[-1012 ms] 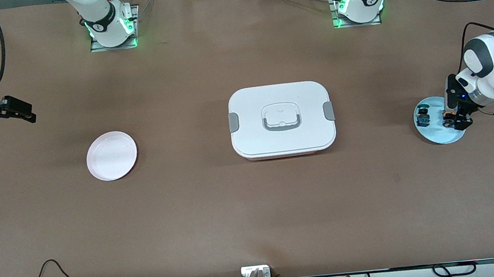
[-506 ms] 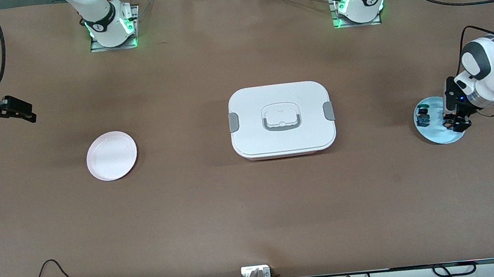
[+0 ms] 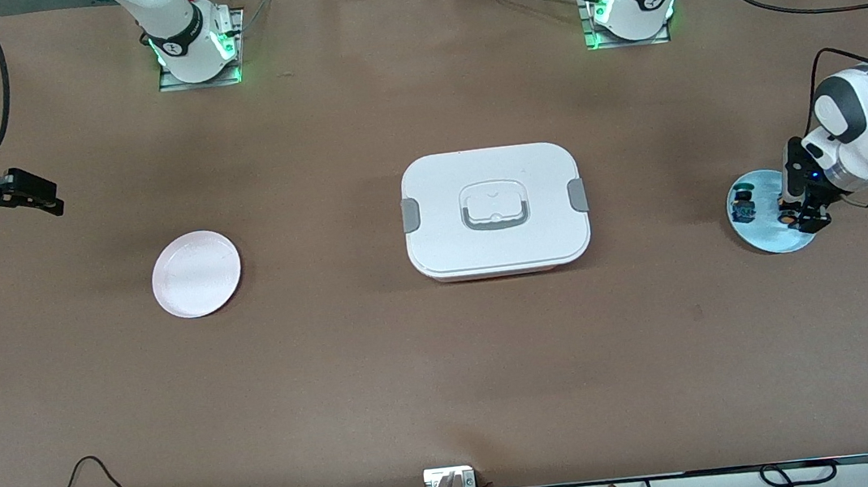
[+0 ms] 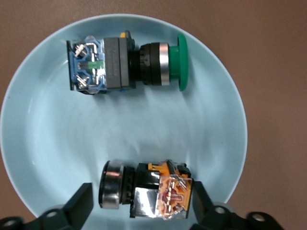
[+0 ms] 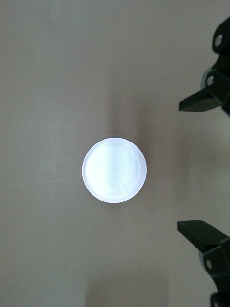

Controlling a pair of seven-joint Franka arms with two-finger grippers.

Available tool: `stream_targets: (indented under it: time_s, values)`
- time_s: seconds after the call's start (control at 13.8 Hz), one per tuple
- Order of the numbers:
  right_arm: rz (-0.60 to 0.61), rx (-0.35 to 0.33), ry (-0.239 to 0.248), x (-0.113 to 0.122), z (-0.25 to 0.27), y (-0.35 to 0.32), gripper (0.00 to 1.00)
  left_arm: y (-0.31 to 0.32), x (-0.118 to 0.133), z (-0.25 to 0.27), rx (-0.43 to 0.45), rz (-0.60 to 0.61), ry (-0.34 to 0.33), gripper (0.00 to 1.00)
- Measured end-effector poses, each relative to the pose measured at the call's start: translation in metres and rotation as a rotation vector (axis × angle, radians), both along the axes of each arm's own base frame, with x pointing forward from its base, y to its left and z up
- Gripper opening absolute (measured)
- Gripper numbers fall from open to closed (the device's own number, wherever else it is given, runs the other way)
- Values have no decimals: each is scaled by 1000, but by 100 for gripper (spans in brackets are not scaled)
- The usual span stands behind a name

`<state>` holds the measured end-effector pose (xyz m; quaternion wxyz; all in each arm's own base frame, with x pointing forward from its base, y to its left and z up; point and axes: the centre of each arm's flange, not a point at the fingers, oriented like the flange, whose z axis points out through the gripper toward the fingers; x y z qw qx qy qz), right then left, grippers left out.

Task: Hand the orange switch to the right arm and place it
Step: 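Grasp the orange-topped switch in the blue dish with the left gripper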

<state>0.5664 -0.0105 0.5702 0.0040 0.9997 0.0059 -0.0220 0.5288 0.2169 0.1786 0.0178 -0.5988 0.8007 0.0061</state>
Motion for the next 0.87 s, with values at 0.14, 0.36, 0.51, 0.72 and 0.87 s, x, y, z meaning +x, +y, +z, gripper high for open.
stream_targets:
  time_s: [0.14, 0.36, 0.51, 0.72, 0.87]
  values:
    - [0, 0, 2, 0, 0, 0, 100, -2, 4, 2, 1, -36, -7, 72]
    - [0, 0, 7, -1, -1, 0, 100, -2, 6, 4, 2, -48, -11, 72]
    - [0, 0, 7, -1, -1, 0, 100, 0, 6, 5, -1, -43, -15, 72]
    - [0, 0, 7, -1, -1, 0, 100, -5, 16, 15, -30, -47, -38, 72]
    - [0, 0, 7, -1, -1, 0, 100, -7, 27, 28, -68, -53, 20, 72]
